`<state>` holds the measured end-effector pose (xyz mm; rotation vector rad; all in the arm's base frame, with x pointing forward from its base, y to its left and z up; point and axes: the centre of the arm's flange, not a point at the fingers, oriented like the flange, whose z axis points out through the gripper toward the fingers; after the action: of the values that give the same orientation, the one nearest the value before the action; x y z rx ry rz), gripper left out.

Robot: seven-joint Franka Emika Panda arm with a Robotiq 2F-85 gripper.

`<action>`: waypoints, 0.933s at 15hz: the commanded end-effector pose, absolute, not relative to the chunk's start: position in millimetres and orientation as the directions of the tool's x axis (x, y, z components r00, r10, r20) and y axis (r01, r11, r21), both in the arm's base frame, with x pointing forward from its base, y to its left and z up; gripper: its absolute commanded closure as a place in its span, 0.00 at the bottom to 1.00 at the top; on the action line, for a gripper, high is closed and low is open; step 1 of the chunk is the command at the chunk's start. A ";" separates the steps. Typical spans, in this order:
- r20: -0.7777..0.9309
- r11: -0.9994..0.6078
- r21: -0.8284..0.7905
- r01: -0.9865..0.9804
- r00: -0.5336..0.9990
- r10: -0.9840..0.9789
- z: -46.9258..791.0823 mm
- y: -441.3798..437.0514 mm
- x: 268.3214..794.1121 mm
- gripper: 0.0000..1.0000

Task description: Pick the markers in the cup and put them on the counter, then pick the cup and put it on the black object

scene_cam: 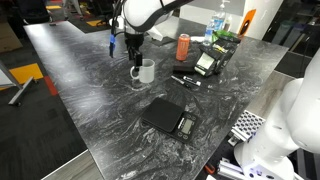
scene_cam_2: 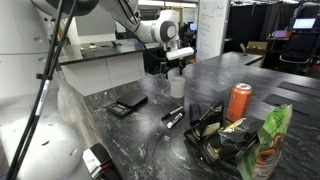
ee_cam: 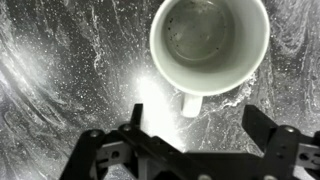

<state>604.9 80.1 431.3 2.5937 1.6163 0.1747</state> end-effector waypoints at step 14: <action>0.071 -0.437 0.074 0.896 0.432 0.899 415.1 59.4 622.9 0.99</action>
<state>619.4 62.0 413.5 2.6239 1.6508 0.1604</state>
